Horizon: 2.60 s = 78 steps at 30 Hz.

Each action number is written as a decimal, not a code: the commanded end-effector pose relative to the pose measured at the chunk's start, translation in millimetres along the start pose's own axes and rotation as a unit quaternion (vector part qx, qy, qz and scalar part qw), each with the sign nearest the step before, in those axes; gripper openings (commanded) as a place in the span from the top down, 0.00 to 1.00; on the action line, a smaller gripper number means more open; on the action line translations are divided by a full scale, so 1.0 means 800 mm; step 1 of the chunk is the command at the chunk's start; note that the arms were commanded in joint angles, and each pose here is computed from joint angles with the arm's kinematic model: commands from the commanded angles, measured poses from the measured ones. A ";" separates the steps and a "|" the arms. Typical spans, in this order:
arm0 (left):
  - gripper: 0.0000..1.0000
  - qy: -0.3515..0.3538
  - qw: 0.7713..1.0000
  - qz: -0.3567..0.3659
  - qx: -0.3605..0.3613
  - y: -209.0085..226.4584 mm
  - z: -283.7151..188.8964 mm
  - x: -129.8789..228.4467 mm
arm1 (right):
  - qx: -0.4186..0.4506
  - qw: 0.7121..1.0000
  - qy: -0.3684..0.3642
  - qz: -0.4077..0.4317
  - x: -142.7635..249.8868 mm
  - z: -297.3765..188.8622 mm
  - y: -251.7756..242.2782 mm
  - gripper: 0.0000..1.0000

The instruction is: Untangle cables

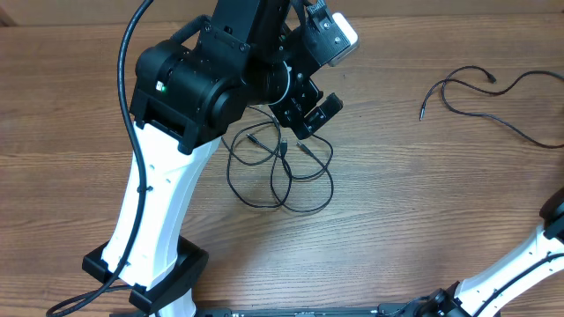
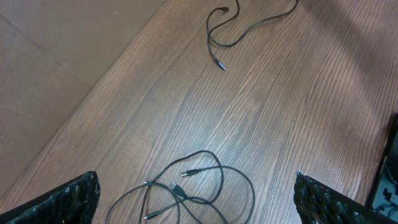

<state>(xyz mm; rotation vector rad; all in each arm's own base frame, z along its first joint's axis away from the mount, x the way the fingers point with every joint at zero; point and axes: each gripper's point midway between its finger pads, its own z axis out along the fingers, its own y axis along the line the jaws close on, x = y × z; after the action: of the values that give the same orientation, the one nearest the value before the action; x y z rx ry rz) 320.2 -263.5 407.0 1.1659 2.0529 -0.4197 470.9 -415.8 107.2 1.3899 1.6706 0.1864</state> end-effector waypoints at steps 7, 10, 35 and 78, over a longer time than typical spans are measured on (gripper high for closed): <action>0.01 -0.006 1.000 0.012 -0.001 -0.004 -0.003 -0.004 | 0.007 0.987 0.135 -0.092 0.042 -0.076 0.009 0.00; 0.01 -0.007 1.000 0.022 -0.001 -0.004 -0.003 -0.005 | 0.012 0.966 0.178 -0.187 0.068 -0.083 -0.005 0.00; 0.01 0.002 0.998 0.069 -0.008 0.001 0.002 -0.002 | 0.040 0.814 0.308 -0.491 0.196 -0.088 -0.142 0.00; 0.00 0.009 0.998 0.055 -0.023 0.007 0.002 0.002 | -0.047 0.878 0.102 -0.465 0.219 0.065 -0.057 0.00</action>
<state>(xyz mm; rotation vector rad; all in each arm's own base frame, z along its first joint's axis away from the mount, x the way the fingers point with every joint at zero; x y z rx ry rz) 326.0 -256.8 405.1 1.2512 1.9971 -0.3049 511.6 -309.6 -3.3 0.2725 2.1445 -0.1492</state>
